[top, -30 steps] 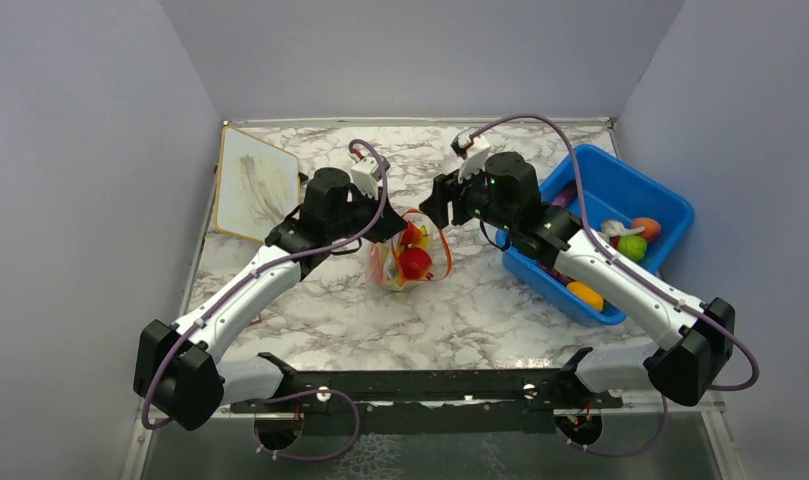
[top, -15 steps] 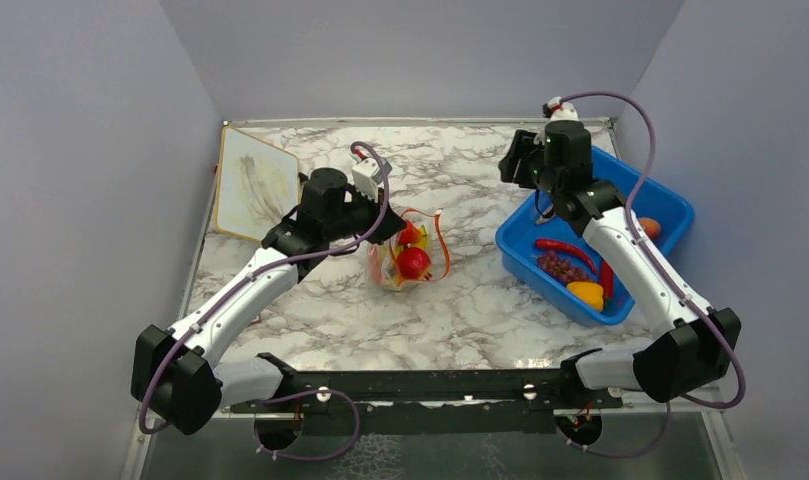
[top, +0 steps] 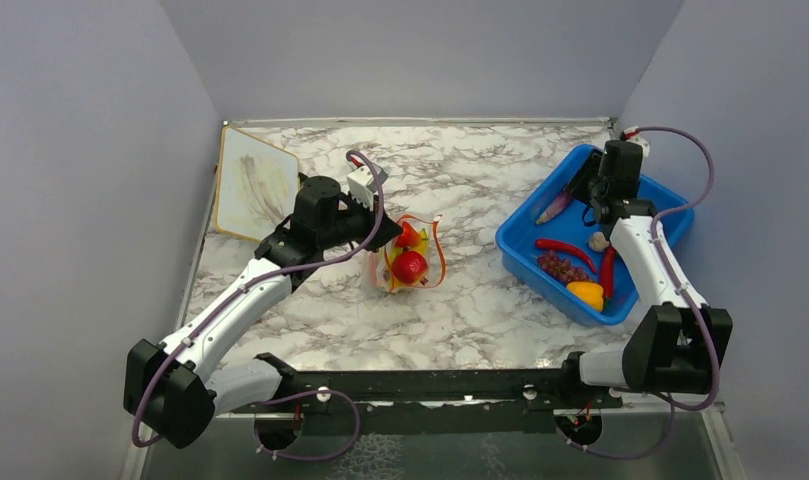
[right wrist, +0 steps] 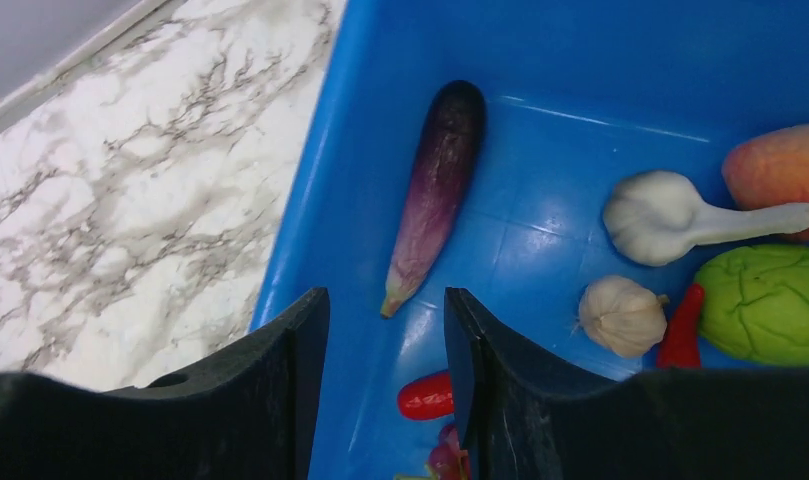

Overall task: Place the food in the zip-top bag and seal the zipper
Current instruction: Pick up the fake vegetable from the bin.

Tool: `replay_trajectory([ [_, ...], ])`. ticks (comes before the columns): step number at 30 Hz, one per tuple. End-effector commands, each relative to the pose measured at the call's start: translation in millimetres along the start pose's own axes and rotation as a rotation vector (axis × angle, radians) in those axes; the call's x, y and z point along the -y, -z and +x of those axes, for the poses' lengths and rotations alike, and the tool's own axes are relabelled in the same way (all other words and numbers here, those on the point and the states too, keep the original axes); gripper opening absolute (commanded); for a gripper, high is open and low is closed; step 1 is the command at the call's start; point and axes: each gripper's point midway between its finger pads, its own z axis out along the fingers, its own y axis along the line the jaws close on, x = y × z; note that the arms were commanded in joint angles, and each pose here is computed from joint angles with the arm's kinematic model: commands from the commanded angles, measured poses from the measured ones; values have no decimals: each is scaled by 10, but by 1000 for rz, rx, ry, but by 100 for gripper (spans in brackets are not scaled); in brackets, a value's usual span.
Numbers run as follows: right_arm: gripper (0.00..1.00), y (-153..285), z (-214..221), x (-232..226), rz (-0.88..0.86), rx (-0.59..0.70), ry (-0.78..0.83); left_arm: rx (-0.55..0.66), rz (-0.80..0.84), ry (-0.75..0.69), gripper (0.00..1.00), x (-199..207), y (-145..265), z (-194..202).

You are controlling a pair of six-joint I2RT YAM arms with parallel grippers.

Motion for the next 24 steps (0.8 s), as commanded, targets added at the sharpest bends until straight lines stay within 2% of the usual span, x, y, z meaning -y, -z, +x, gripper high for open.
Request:
replay_trajectory([
  [1,46,-268,4,70,-46,39,-75,49,48,-30,0,118,54,-121],
  [7,45,-701,201,264,-51,-13,-181,56,63,-23,0,148,66,-123],
  [14,46,-978,435,287,-90,-73,-270,64,53,-29,0,138,85,-129],
  [21,56,-1113,654,316,-87,-111,-326,64,47,-29,0,130,89,-134],
  [24,56,-1159,757,354,-72,-129,-345,65,43,-29,0,125,88,-137],
])
